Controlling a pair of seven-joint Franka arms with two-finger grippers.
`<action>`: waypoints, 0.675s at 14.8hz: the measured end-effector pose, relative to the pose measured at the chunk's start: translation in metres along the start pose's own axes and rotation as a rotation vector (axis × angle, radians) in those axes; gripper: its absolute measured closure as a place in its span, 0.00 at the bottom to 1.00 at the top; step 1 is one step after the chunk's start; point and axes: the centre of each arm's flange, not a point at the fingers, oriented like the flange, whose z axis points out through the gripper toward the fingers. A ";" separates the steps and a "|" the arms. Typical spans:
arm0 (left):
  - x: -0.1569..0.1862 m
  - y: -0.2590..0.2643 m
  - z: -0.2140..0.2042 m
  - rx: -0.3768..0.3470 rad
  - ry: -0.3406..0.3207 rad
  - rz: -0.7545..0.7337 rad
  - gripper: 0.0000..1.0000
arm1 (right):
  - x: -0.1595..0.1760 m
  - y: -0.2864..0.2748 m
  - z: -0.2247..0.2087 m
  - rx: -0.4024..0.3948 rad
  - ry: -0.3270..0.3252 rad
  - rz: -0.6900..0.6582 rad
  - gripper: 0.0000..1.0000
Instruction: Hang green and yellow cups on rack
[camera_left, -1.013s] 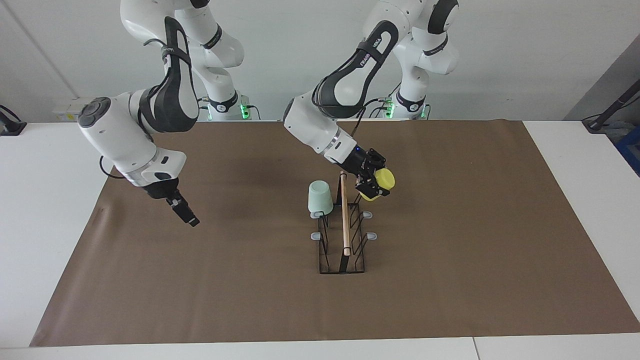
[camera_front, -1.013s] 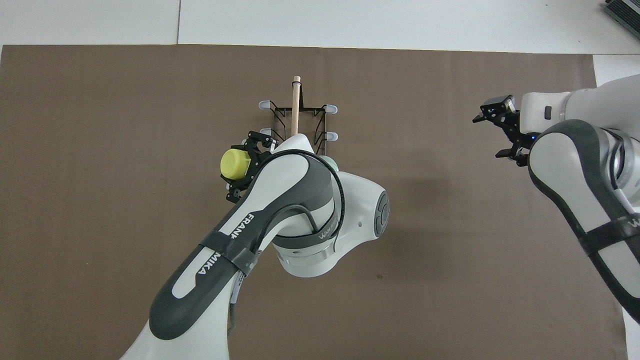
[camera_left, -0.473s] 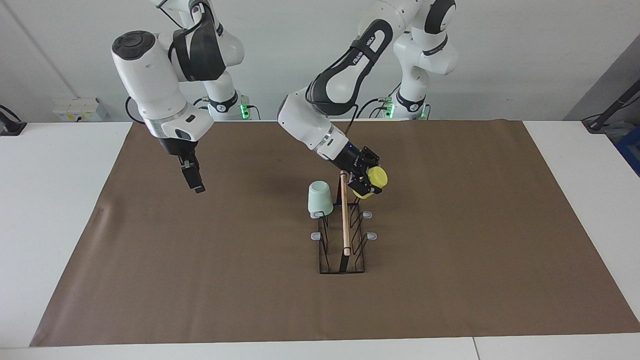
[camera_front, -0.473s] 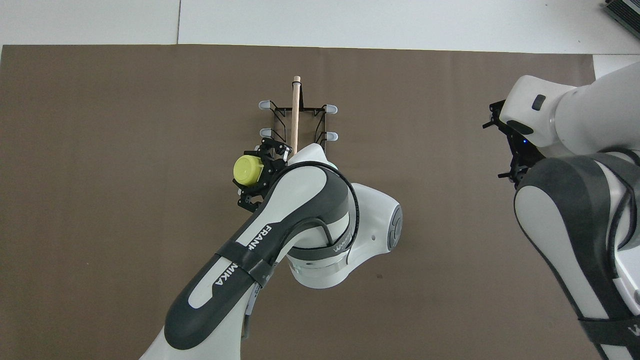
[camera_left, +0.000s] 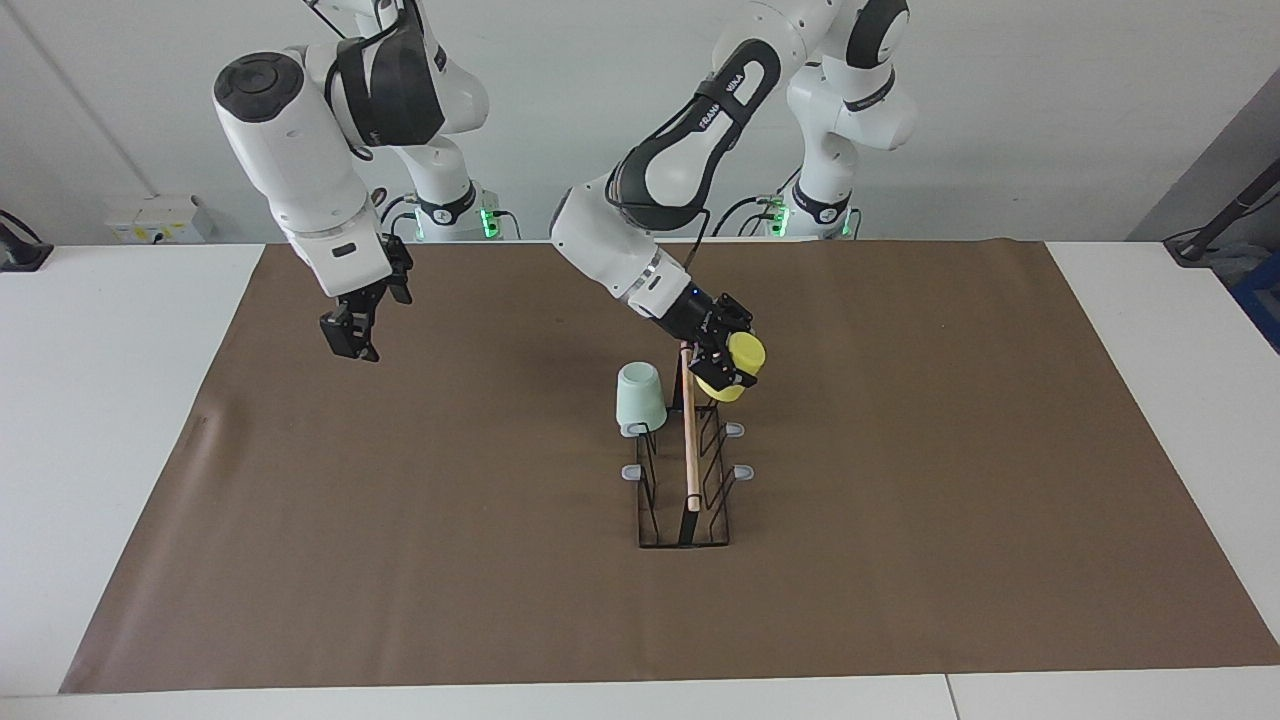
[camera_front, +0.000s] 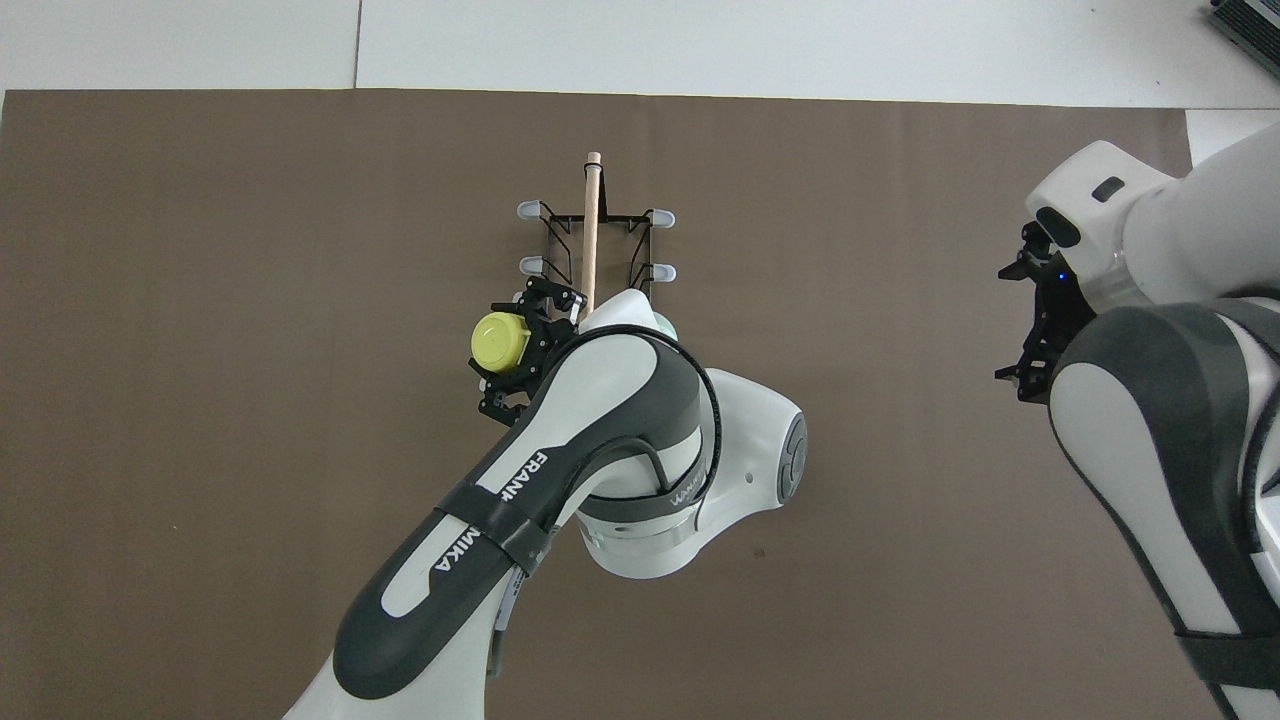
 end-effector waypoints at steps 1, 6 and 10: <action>0.001 0.001 0.000 0.001 0.000 -0.007 0.38 | 0.001 -0.001 -0.005 -0.002 0.002 0.086 0.00; 0.010 0.007 0.003 0.004 0.001 -0.032 0.00 | 0.005 -0.006 -0.013 0.028 0.011 0.411 0.00; 0.016 0.012 0.003 0.004 -0.001 -0.050 0.00 | -0.012 0.005 -0.012 0.041 0.019 0.484 0.00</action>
